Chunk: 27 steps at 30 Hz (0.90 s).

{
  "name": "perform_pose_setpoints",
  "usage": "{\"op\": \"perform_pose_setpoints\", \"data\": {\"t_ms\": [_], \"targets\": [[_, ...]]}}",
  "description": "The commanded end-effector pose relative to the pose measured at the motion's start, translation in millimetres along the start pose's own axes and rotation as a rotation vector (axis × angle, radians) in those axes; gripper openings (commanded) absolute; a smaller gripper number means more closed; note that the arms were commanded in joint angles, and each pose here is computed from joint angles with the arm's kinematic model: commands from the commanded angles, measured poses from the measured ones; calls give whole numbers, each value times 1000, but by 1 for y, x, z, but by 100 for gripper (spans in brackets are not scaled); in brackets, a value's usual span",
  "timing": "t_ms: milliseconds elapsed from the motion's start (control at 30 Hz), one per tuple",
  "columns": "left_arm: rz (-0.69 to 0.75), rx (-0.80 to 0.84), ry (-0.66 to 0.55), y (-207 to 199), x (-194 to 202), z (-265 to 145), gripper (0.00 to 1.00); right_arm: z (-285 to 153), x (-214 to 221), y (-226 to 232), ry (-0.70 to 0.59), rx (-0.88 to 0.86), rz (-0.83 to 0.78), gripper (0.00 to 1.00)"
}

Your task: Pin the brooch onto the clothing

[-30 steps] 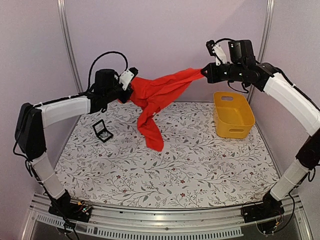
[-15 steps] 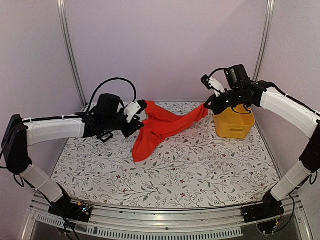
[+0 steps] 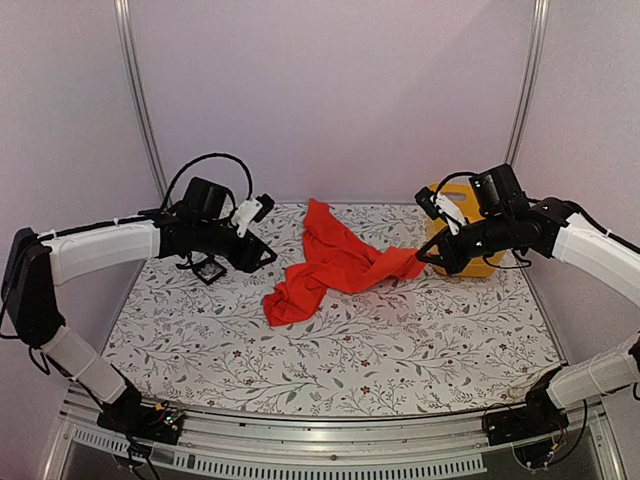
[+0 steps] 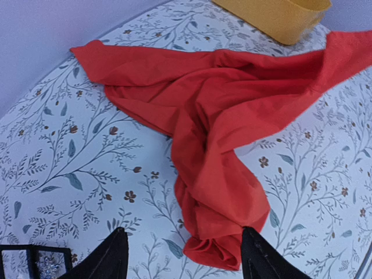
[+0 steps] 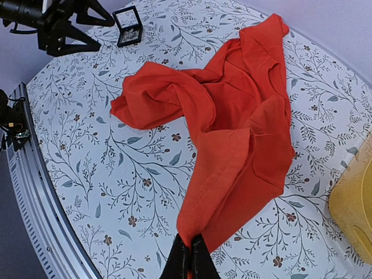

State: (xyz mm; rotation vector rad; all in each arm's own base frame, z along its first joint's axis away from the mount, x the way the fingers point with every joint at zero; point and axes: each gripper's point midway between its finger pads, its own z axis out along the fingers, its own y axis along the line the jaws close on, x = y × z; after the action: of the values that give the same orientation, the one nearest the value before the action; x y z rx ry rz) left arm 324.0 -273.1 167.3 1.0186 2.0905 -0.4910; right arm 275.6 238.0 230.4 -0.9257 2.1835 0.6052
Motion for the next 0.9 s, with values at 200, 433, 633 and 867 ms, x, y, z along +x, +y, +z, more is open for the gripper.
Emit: {"op": "perform_pose_setpoints", "data": {"t_ms": [200, 433, 633, 867], "targets": [[-192, 68, 203, 35, 51, 69, 51, 10, -5, -6, -28, 9, 37, 0], [-370, 132, 273, 36, 70, 102, 51, 19, 3, -5, 2, -8, 45, 0], [-355, 210, 267, 10, 57, 110, 43, 23, 11, -8, 19, 3, 50, 0], [-262, 198, 268, -17, 41, 99, 30, 30, 16, -9, 40, -2, 61, 0]]}}
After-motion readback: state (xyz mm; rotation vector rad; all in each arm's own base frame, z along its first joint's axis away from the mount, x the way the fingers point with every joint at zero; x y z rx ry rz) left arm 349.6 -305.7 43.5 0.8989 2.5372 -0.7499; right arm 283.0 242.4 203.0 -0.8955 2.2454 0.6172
